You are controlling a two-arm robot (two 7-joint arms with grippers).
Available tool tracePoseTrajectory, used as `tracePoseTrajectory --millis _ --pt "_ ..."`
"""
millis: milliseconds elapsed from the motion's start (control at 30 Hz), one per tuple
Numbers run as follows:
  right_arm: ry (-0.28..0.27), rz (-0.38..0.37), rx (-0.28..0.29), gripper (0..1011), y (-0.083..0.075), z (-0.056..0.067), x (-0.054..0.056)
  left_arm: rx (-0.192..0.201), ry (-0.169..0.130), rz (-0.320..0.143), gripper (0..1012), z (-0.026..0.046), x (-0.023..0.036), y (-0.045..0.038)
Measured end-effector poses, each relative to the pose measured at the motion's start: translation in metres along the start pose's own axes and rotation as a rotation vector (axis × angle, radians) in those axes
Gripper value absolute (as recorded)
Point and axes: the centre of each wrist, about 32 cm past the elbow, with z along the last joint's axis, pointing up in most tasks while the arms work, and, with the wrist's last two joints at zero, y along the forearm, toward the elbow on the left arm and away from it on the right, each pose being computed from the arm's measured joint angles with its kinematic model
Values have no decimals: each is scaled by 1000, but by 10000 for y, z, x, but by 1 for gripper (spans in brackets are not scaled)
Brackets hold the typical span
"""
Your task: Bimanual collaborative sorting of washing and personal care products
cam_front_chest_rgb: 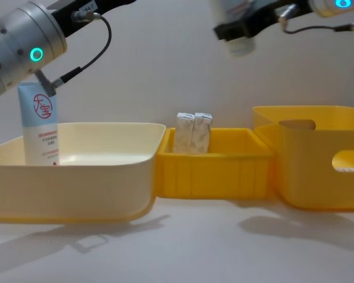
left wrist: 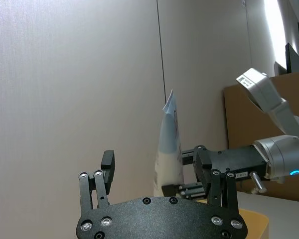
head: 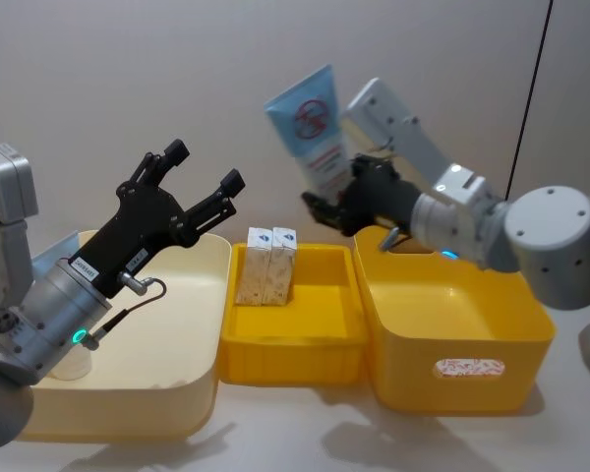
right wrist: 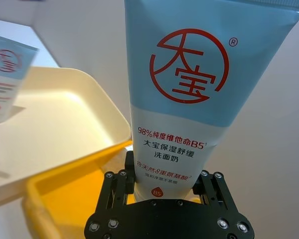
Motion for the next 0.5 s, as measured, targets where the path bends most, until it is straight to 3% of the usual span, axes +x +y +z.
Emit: tracePoseTrajectory --millis 267,500 --pt "50 -80 -64 608 -71 -116 259 0 0 0 1003 0 0 0" --pt "79 -110 -167 608 -81 -202 475 0 0 0 1003 0 0 0"
